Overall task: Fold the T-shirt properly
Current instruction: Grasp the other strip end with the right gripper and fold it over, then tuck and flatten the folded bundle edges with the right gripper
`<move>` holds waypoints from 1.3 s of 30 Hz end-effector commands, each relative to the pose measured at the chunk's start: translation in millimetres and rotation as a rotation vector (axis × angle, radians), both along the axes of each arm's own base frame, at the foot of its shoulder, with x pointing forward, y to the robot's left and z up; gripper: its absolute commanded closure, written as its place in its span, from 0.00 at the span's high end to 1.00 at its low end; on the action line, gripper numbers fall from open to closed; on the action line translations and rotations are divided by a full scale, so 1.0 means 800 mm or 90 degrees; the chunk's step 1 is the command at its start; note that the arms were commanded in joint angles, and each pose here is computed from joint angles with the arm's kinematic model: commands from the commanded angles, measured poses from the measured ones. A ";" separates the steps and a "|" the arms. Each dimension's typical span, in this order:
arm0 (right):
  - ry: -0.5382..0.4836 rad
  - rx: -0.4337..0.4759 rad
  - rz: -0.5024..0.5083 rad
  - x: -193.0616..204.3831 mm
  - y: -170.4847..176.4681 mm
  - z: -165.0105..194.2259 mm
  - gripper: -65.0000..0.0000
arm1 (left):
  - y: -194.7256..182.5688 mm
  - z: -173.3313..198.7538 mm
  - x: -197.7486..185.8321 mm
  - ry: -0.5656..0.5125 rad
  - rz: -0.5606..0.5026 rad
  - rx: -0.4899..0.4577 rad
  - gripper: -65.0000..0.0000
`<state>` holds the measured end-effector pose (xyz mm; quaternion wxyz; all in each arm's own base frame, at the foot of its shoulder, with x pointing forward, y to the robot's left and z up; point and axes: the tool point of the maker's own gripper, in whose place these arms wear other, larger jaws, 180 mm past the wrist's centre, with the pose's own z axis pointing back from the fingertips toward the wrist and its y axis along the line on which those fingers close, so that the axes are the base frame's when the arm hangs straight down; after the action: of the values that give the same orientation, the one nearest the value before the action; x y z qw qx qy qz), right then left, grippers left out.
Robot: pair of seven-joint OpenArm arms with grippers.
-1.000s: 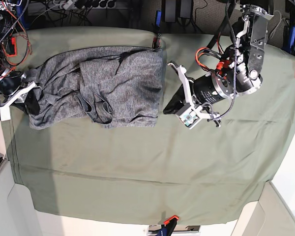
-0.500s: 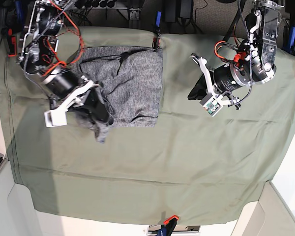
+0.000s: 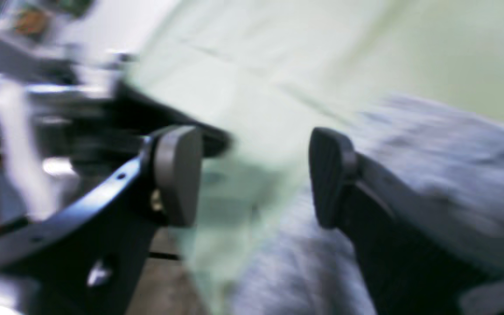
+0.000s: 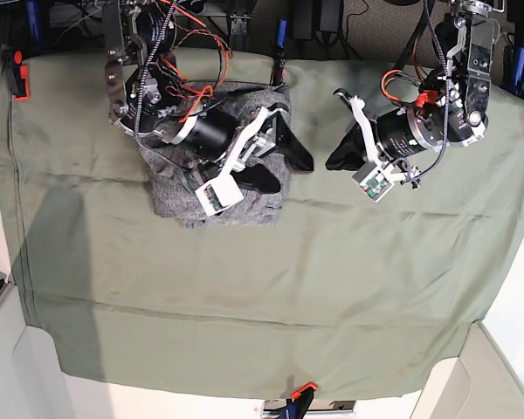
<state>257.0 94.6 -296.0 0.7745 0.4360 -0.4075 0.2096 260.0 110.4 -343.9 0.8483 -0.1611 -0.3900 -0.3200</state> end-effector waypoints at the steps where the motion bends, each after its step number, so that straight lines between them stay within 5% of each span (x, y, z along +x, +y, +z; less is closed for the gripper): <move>1: -0.033 0.045 0.015 0.001 0.013 0.028 0.59 | -0.004 0.016 0.007 -0.027 -0.010 -0.016 0.00; 6: -0.056 0.052 0.047 -0.012 0.032 0.043 0.59 | -0.005 0.018 0.007 -0.026 -0.009 -0.027 0.00; 11: -0.134 -0.014 -0.026 0.016 -0.010 0.065 0.58 | 0.001 0.032 0.008 -0.018 0.007 -0.078 0.00; 13: -0.167 -0.044 -0.079 0.033 -0.044 0.076 0.41 | 0.006 0.035 0.008 -0.014 0.016 -0.087 0.00; 15: -0.182 -0.077 -0.138 0.049 -0.085 0.080 0.06 | 0.011 0.036 0.009 -0.012 0.024 -0.089 0.00; 16: -0.181 -0.092 -0.162 0.056 -0.106 0.076 0.00 | 0.013 0.037 0.009 -0.012 0.026 -0.091 0.00; 24: -0.122 -0.217 -0.252 0.067 -0.226 0.021 0.00 | 0.015 0.035 0.006 -0.003 0.029 -0.090 0.00; 29: -0.040 -0.200 -0.184 0.044 -0.201 -0.034 0.00 | 0.010 0.039 0.006 -0.003 0.026 -0.111 0.00; 39: -0.014 -0.139 0.076 -0.045 -0.034 -0.060 0.00 | 0.014 0.037 0.004 0.009 0.029 -0.106 0.00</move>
<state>214.0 63.9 -358.5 0.8128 0.3598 -0.3407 0.3065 258.0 122.6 -326.8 0.8539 -0.2196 -0.3935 -0.2604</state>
